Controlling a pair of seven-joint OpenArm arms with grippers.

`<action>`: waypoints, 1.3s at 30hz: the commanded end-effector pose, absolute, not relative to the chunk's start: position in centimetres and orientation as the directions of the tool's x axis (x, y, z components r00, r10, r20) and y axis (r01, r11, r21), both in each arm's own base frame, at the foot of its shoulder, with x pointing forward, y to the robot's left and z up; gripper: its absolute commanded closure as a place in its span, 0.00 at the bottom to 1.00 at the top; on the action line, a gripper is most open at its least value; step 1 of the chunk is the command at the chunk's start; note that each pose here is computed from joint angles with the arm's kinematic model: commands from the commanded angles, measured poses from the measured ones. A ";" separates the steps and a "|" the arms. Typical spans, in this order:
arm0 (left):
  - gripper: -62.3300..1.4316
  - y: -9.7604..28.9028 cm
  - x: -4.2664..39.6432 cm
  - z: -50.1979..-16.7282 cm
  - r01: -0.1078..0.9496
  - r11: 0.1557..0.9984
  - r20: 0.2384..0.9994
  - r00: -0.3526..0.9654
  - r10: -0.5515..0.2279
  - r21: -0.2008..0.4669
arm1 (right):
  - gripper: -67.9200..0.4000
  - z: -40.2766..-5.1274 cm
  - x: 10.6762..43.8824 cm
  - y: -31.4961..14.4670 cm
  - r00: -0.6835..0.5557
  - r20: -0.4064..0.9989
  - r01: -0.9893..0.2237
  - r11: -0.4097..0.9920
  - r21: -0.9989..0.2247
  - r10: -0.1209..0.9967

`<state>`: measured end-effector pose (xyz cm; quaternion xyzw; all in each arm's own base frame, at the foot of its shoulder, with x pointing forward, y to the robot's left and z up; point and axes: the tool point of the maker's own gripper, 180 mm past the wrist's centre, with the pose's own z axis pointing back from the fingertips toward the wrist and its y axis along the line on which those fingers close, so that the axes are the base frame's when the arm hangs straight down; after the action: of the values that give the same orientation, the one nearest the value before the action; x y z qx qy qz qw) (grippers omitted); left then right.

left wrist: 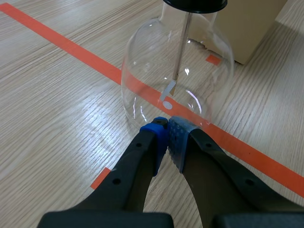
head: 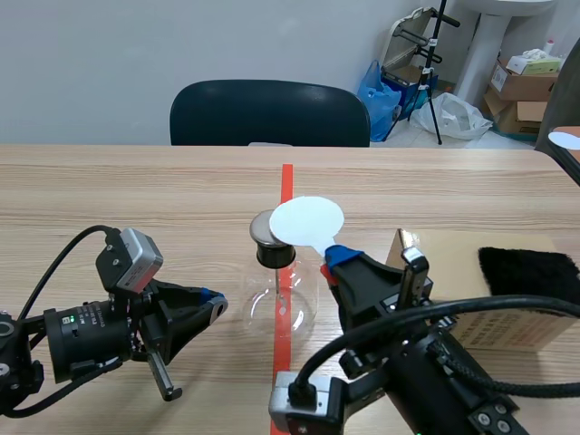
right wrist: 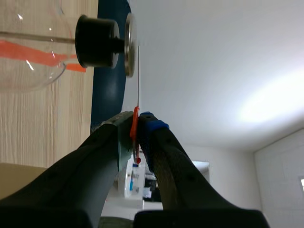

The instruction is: Do the electroscope experiment

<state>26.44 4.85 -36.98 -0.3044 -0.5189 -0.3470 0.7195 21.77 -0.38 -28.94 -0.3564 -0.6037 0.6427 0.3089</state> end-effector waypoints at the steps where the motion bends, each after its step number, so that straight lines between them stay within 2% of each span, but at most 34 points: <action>1: 0.93 4.8 27.0 -36.0 0.812 0.579 0.967 0.200 -0.157 -0.074 | 0.98 -28.2 22.2 -0.3 -0.565 -0.105 0.069 -0.081 -0.994 0.818; 8: 0.93 4.8 27.0 -36.0 0.812 0.579 0.967 0.200 -0.157 -0.074 | 0.98 -28.3 21.3 0.8 -0.628 -0.121 0.080 -0.092 -0.993 0.769; 39: 0.93 4.8 27.0 -36.0 0.812 0.579 0.967 0.200 -0.157 -0.074 | 0.98 -28.3 21.4 0.7 -0.620 -0.122 0.080 -0.092 -0.993 0.775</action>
<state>26.44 4.85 -36.98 -0.3044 -0.5189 -0.3470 0.7195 20.74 1.01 -29.04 -0.3322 -0.6152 0.6613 0.2719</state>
